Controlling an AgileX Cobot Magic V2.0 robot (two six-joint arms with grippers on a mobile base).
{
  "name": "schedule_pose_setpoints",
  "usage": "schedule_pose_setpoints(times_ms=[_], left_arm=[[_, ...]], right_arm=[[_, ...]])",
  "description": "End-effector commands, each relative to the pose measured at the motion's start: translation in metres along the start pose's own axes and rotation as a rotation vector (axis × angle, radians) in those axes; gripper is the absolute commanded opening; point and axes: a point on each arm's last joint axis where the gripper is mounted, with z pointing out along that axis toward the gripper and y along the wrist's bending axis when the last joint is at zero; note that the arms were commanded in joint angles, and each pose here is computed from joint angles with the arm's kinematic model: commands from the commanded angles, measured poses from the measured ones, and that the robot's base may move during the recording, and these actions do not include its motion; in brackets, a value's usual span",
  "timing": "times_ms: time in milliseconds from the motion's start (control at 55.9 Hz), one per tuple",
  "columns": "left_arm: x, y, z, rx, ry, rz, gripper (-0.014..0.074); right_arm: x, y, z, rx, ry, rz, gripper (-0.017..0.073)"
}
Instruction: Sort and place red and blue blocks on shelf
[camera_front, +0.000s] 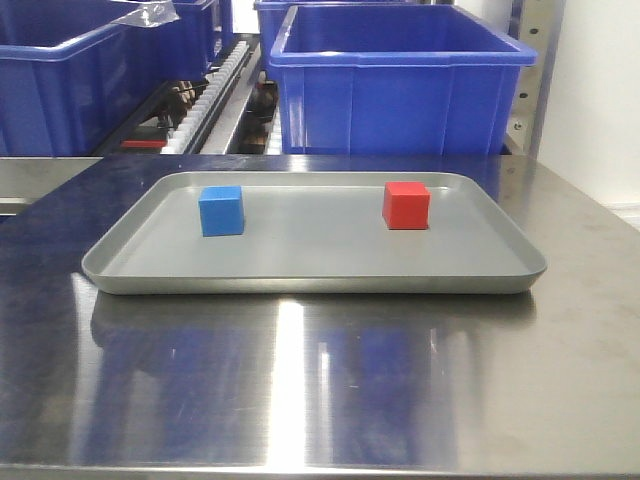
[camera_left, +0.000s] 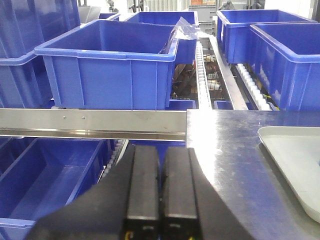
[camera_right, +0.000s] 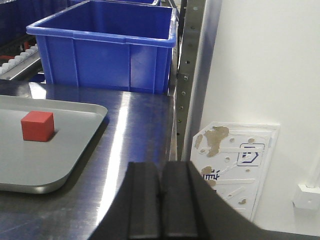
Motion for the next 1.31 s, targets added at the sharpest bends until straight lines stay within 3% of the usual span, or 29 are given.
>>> schedule_pose_setpoints(times_ms=[0,447,608,930,1127,1288], left_arm=[[0.000,0.000,-0.001,-0.007,-0.082,-0.014,0.0080],[0.000,0.000,-0.001,-0.007,-0.082,-0.014,0.0080],[0.000,0.000,-0.001,-0.007,-0.082,-0.014,0.0080],[0.000,0.000,-0.001,-0.007,-0.082,-0.014,0.0080],[0.000,0.000,-0.001,-0.007,-0.082,-0.014,0.0080],[0.000,0.000,-0.001,-0.007,-0.082,-0.014,0.0080]], right_arm=[[-0.009,0.000,-0.002,0.005,-0.106,-0.013,0.0057],[-0.010,0.000,-0.002,0.003,-0.111,-0.014,0.0057],[-0.024,-0.001,-0.004,0.005,-0.117,-0.015,0.0057],[-0.079,-0.004,0.007,0.010,0.207,-0.038,0.0057],[-0.108,0.000,0.048,-0.041,0.292,-0.022,0.0057],[-0.107,0.016,0.092,-0.117,0.484,-0.013,0.0057]])
